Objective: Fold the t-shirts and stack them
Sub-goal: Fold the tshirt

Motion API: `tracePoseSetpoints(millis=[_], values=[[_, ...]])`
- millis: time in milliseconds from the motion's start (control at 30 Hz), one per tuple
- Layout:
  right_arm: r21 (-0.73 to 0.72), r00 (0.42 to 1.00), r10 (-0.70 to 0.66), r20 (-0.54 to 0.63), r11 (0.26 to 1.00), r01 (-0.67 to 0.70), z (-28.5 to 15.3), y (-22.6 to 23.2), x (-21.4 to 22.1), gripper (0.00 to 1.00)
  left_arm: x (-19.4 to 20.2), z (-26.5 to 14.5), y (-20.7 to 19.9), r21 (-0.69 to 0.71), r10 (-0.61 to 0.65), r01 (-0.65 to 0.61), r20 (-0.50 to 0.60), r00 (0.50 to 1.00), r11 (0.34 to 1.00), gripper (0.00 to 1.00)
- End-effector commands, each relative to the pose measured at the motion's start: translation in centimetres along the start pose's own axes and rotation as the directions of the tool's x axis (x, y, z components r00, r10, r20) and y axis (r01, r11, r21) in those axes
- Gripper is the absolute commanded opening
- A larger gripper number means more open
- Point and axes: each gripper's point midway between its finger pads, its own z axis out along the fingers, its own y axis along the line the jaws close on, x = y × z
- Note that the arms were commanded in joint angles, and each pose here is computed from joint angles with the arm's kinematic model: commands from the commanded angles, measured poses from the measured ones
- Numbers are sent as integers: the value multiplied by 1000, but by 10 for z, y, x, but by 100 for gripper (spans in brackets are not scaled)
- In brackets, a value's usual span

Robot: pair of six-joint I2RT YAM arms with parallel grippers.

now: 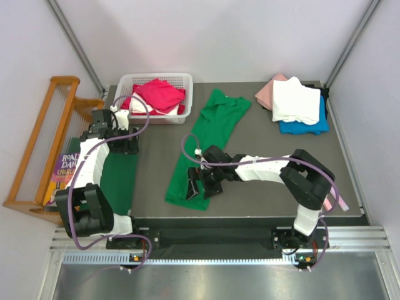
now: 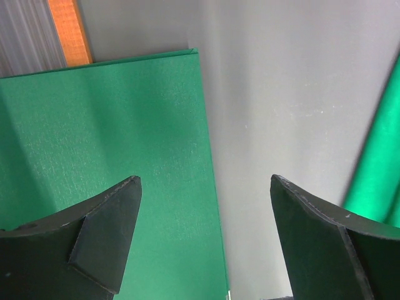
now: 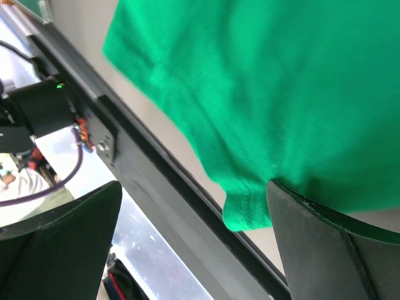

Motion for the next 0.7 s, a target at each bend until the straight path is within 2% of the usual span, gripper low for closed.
tracePoseSetpoints(millis=[0,100,233,267,300,367,400,433,500,600,667], values=[[98,998,16,58,995,-22,-32,-37,-10,100,-21,-18,0,6,23,-24,72,997,1000,88],[117,997,12,75,993,-21,-46,-45,-17,100,-19,-18,-1,7,24,-25,68,997,1000,88],[114,995,-84,60,991,77,-50,-11,-25,100,-17,-17,-1,8,24,-24,60,998,1000,88],[149,996,-89,10,985,87,-48,-11,-14,100,-17,-17,-1,10,23,-23,61,998,1000,88],[152,987,-154,-33,976,158,-42,1,-3,100,-17,-17,-2,12,23,-24,63,998,1000,88],[190,972,-226,-66,953,234,-35,20,-3,100,-17,-18,-2,14,15,-16,64,998,1000,88],[209,953,-269,-143,933,294,-31,27,19,100,-18,-18,-2,14,20,-21,66,998,1000,88],[210,942,-309,-132,920,331,-30,43,14,100,-18,-18,-2,14,20,-21,66,998,1000,88],[218,922,-338,-189,901,375,-23,51,32,100,-20,-21,-2,13,23,-24,71,997,1000,88],[258,909,-387,-153,873,414,-27,53,20,100,-22,-23,-2,8,29,-29,76,997,1000,88],[364,891,-437,-118,816,449,-37,34,3,100,-22,-24,-2,8,33,-34,76,997,999,88]])
